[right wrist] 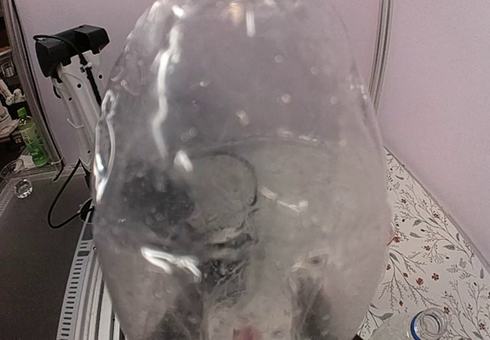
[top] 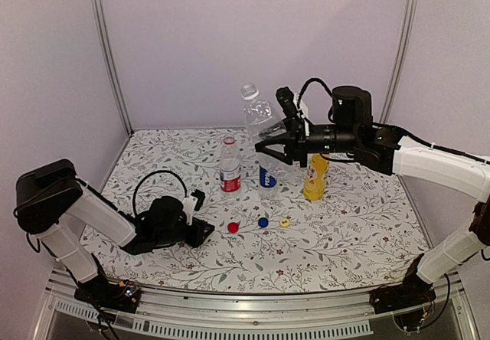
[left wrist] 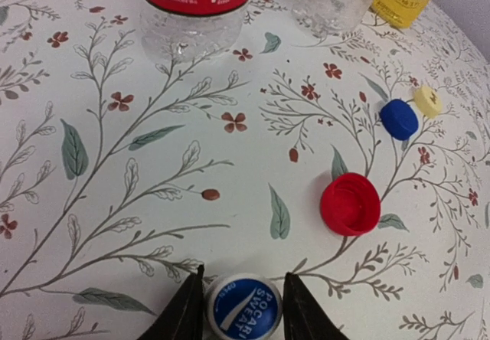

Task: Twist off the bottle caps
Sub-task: Place the bottle cap at the center of the board, then pass from the right arm to the left

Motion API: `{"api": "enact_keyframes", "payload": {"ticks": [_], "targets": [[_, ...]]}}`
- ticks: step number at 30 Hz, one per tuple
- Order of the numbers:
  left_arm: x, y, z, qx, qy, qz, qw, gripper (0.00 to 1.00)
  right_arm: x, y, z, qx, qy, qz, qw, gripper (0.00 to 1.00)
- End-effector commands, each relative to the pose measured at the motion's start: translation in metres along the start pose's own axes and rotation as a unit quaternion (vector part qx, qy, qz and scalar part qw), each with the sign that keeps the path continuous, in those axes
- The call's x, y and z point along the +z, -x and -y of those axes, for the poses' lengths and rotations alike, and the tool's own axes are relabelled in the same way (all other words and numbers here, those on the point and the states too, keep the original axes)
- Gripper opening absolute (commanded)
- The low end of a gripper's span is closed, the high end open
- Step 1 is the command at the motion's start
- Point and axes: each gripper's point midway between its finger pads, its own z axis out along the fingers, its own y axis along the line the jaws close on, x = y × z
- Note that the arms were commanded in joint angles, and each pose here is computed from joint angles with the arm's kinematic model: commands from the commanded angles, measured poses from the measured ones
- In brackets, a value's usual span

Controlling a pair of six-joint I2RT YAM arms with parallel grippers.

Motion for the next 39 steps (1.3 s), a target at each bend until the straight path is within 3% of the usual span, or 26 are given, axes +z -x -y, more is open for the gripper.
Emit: {"api": "enact_keyframes", "payload": {"ticks": [1,5,10,14,18,22,30,39], "targets": [[0.004,0.007,0.011,0.002,-0.015,0.01,1.0,0.35,-0.01,0.007,0.001,-0.001,-0.012,0.007,1.0,0.37],[0.002,0.006,0.011,0.002,-0.015,0.01,1.0,0.42,-0.01,0.004,0.0,0.001,-0.012,0.004,1.0,0.37],[-0.014,0.023,0.014,-0.004,-0.017,0.036,0.999,0.66,-0.008,0.0,0.001,0.005,-0.011,0.0,1.0,0.37],[-0.038,0.058,0.026,-0.014,-0.037,0.079,0.996,0.85,-0.008,-0.007,0.001,0.01,-0.012,-0.005,1.0,0.37],[-0.073,0.104,0.047,-0.025,-0.079,0.14,0.987,0.94,-0.008,-0.014,0.001,0.014,-0.013,-0.012,1.0,0.38],[-0.116,0.162,0.073,-0.016,-0.124,0.198,0.972,0.95,-0.005,-0.02,0.0,0.017,-0.007,-0.02,1.0,0.38],[-0.171,0.238,0.127,0.037,-0.211,0.231,0.949,0.94,0.004,-0.027,-0.005,0.023,0.016,-0.027,0.999,0.38],[-0.183,0.293,0.165,0.092,-0.251,0.245,0.932,0.89,0.018,-0.029,-0.018,0.021,0.048,-0.034,0.998,0.38]]}}
